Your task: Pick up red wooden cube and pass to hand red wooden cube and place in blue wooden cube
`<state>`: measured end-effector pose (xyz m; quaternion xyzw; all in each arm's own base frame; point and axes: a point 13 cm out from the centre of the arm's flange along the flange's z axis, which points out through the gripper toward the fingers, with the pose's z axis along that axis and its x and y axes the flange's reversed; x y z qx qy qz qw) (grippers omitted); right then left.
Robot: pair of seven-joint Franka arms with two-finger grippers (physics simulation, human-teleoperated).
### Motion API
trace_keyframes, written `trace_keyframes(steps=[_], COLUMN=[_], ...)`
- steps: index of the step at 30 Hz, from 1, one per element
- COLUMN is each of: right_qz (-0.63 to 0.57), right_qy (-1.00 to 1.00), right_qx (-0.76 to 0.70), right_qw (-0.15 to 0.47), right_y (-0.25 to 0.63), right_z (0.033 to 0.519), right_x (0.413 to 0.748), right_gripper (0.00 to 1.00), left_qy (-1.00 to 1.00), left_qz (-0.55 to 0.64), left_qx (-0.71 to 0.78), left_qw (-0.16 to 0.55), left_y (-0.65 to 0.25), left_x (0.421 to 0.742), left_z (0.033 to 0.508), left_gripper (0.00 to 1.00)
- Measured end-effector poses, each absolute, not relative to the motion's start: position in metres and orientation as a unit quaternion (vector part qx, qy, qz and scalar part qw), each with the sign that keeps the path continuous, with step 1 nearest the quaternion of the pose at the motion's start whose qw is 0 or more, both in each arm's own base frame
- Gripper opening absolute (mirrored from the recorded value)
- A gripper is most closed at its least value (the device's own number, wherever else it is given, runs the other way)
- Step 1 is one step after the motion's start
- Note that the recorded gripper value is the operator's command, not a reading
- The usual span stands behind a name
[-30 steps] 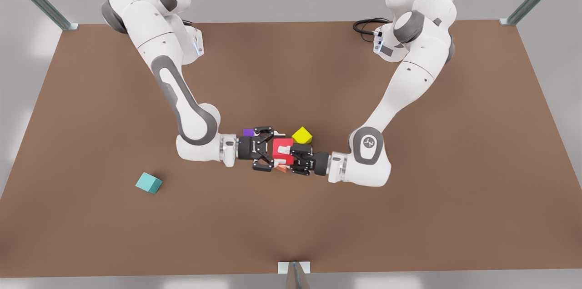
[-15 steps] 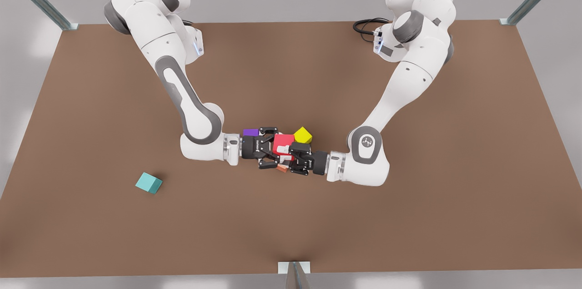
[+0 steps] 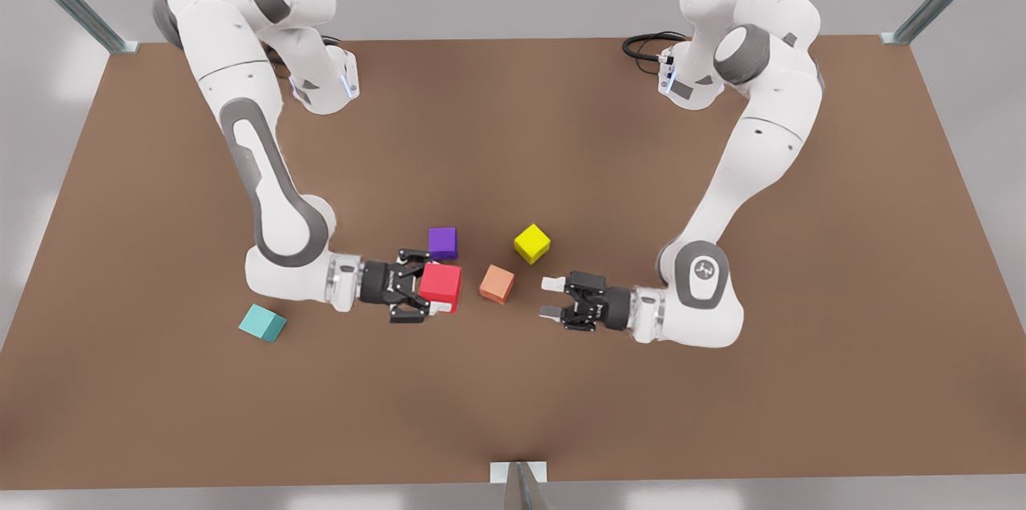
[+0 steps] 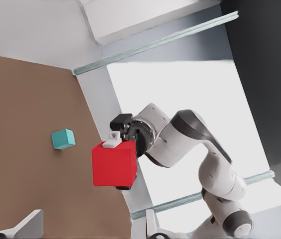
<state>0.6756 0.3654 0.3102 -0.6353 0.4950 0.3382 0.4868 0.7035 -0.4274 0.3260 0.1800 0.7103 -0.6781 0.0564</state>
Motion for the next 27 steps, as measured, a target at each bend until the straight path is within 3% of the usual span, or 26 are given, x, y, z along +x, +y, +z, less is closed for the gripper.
trace_keyframes(steps=[2,4,7,8,9,10,14,20,27], right_qz=[0.277,0.199,0.108,0.08,0.055,0.034,-0.004,0.006,0.02], right_qy=[0.48,0.479,0.519,0.536,0.546,0.555,0.596,0.666,0.731], right_qx=[-0.708,-0.778,-0.82,-0.821,-0.823,-0.823,-0.801,-0.745,-0.682], right_qw=[0.438,0.354,0.215,0.179,0.145,0.118,0.061,0.031,0.002], right_y=[0.302,0.219,0.082,0.039,0.009,-0.011,-0.043,-0.028,-0.033], right_z=[0.31,0.303,0.279,0.279,0.28,0.279,0.256,0.213,0.184], right_x=[0.695,0.714,0.728,0.735,0.739,0.742,0.751,0.739,0.703], right_gripper=[0.55,0.56,0.56,0.56,0.56,0.56,0.56,0.56,0.56], left_qy=[0.762,0.836,0.913,0.931,0.942,0.949,0.967,0.975,0.978], left_qz=[-0.6,-0.424,-0.192,-0.114,-0.042,-0.018,-0.022,-0.046,-0.053], left_qx=[0.236,0.346,0.36,0.345,0.324,0.302,0.241,0.193,0.158], left_qw=[0.059,0.042,0.001,-0.031,-0.076,-0.085,-0.082,-0.1,-0.127], left_y=[-0.325,-0.245,-0.114,-0.083,-0.073,-0.066,-0.05,-0.047,-0.036], left_x=[0.72,0.709,0.706,0.689,0.644,0.62,0.608,0.598,0.588], left_z=[0.32,0.339,0.359,0.366,0.369,0.378,0.384,0.383,0.374], left_gripper=[1.0,1.0,1.0,1.0,1.0,1.0,1.0,1.0,1.0])
